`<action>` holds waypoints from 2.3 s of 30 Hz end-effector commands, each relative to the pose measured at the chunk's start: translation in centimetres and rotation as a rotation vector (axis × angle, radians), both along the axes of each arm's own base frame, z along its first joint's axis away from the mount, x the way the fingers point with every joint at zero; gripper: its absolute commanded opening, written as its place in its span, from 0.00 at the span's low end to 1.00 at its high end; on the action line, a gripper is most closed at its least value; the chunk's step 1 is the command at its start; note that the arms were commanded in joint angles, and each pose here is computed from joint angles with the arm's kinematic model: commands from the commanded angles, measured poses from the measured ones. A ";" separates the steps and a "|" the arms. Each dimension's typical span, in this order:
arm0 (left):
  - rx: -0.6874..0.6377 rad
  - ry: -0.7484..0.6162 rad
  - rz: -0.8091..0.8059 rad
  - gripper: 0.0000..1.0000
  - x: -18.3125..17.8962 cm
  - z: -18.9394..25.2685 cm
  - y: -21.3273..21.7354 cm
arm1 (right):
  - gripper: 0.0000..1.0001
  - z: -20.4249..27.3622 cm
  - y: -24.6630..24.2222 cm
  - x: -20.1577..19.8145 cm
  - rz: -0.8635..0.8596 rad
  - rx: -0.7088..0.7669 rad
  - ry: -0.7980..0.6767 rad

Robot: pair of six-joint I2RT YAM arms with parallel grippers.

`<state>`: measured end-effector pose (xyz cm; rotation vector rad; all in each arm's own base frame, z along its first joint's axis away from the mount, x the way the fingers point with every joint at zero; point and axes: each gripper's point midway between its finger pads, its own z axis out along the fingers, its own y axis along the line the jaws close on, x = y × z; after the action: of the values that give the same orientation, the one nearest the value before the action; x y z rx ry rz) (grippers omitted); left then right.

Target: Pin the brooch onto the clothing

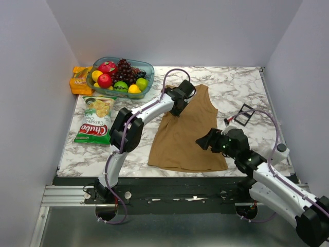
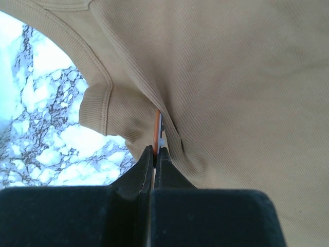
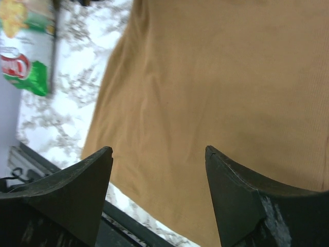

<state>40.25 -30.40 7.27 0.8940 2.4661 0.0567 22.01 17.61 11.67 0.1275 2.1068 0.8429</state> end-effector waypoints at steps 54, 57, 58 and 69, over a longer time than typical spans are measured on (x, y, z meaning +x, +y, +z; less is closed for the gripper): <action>-0.382 0.142 0.015 0.00 0.3 0.2 -0.5 | 0.04 -7.9 10.6 17.7 0.129 -0.174 0.084; -0.371 0.139 0.020 0.00 0.4 0.1 -0.3 | 0.00 -7.9 10.4 17.7 0.123 -0.176 0.085; -0.370 0.139 0.025 0.00 0.5 0.0 -0.1 | 0.00 -8.0 10.2 17.6 0.118 -0.178 0.087; -0.349 0.120 0.052 0.00 1.1 0.2 0.9 | 0.00 -8.1 9.5 17.3 0.089 -0.182 0.090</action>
<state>40.46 -29.76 5.87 0.7259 2.5391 -0.4206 38.89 27.98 3.72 -0.0575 2.2934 0.7367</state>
